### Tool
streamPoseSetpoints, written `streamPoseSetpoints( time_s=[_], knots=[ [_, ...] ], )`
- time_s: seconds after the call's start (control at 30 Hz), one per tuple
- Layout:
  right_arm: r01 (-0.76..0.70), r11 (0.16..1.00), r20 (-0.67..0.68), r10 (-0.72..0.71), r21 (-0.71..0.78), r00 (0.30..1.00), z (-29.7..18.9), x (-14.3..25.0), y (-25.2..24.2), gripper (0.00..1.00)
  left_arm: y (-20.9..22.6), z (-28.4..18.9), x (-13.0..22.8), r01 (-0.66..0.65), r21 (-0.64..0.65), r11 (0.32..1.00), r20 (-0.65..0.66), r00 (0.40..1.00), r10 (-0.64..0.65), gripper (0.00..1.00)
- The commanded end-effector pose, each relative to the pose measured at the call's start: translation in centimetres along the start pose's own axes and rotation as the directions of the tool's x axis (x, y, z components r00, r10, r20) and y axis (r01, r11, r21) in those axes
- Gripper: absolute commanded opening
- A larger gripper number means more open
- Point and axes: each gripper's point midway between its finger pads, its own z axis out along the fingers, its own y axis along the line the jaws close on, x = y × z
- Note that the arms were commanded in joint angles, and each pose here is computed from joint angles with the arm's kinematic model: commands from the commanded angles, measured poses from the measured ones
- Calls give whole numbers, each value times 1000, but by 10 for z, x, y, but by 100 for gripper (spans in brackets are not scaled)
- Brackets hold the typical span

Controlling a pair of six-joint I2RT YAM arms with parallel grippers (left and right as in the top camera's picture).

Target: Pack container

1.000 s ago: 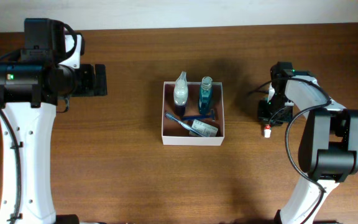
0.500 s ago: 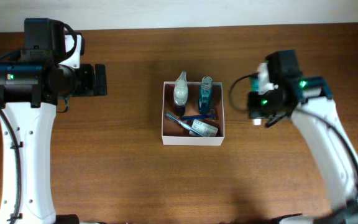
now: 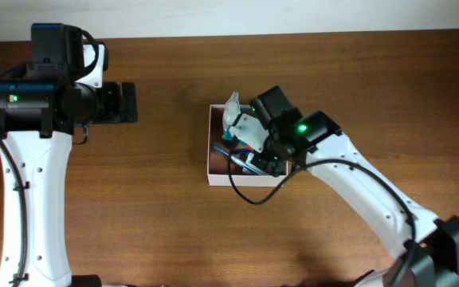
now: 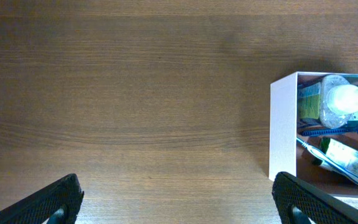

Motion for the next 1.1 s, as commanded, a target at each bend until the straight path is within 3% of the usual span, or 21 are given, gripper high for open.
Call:
streamPoseSetpoints(
  time_s=[0.0,0.03,0.07,0.1,0.27,0.37,0.47,0.63,0.73,0.9,1.07],
  knots=[
    [132,991,7,-132,17,991,14,-8,-5,10,0,-6,-3,9,7,1000,20,1000,-9,100],
    [132,991,13,-132,24,991,15,-10,-7,32,0,-6,-3,9,7,1000,20,1000,-9,100],
    [131,991,18,-132,27,991,15,-11,-8,44,0,-6,-3,9,7,1000,20,1000,-9,100],
    [130,991,20,-130,29,991,15,-12,-8,100,0,-6,-3,9,7,1000,20,1000,-9,100],
    [-23,999,64,20,50,998,-17,-20,-12,99,0,-6,-3,9,7,1000,20,1000,-9,100],
    [-198,978,143,187,65,972,-73,-26,-15,99,0,-6,-3,9,7,1000,20,1000,-9,100],
    [-265,960,254,236,88,938,-135,-27,-14,99,0,-6,-3,9,7,1000,20,1000,-9,100],
    [-353,927,446,263,130,855,-218,-16,-9,99,0,-6,-3,9,7,1000,20,1000,-9,100],
    [-407,910,566,293,84,771,-265,-3,7,99,0,-6,-3,9,7,1000,20,1000,-9,100],
    [-445,892,644,295,79,706,-300,17,18,99,0,-6,-3,9,7,1000,20,1000,-9,100],
    [-567,787,680,280,240,677,-327,52,-5,98,0,-6,-3,9,7,1000,20,1000,-9,100]
  ],
)
